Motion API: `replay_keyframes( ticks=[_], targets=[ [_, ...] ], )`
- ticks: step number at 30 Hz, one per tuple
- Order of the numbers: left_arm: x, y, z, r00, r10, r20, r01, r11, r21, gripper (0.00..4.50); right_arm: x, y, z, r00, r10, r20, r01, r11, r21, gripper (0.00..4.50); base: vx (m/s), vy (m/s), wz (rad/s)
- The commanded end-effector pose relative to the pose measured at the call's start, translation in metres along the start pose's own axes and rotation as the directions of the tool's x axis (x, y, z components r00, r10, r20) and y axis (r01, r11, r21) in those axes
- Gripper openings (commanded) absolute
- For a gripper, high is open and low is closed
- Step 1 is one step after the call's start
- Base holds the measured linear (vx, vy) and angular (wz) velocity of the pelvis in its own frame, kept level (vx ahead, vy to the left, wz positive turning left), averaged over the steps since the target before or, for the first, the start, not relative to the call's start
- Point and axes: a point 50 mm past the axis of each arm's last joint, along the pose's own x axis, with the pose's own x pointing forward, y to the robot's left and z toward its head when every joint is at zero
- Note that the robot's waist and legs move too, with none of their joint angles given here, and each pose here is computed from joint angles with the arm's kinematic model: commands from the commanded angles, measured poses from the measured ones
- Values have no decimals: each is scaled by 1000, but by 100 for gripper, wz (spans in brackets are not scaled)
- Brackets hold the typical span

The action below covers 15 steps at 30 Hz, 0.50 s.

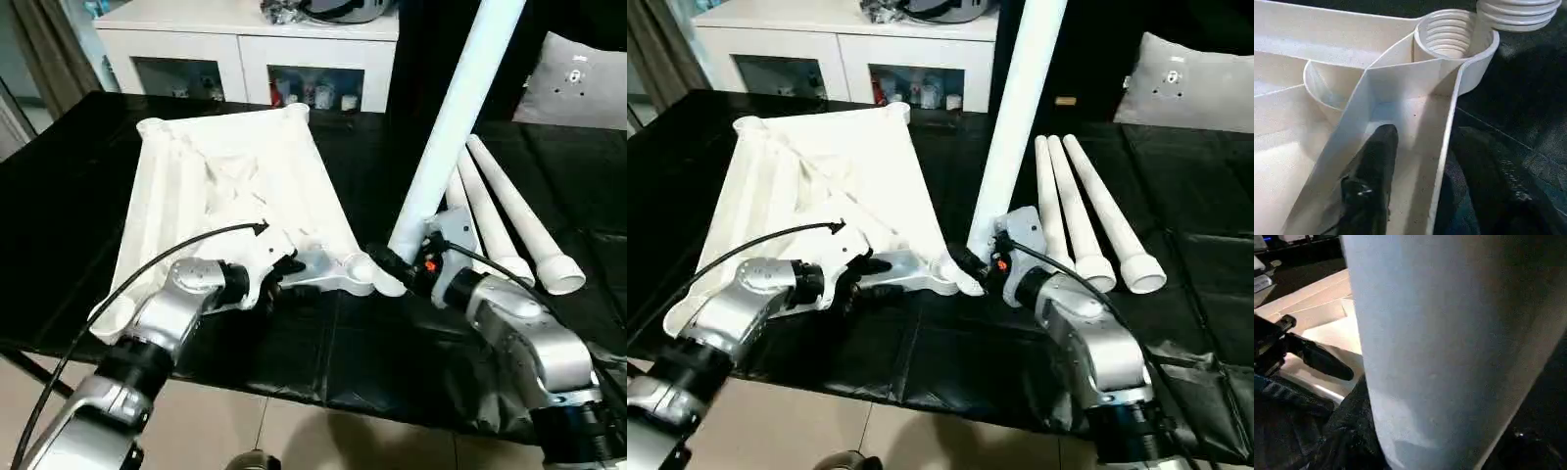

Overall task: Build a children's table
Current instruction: Insert table leg to table base

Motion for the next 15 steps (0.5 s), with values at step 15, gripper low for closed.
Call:
replay_keyframes(
  ticks=[15],
  targets=[
    [-2, 10, -4, 997, -39, -60, 42, 998, 46, 73, -1, 4, 10, 999, 39, 26, -39, 999, -16, 193, 0, 0, 0]
  ],
)
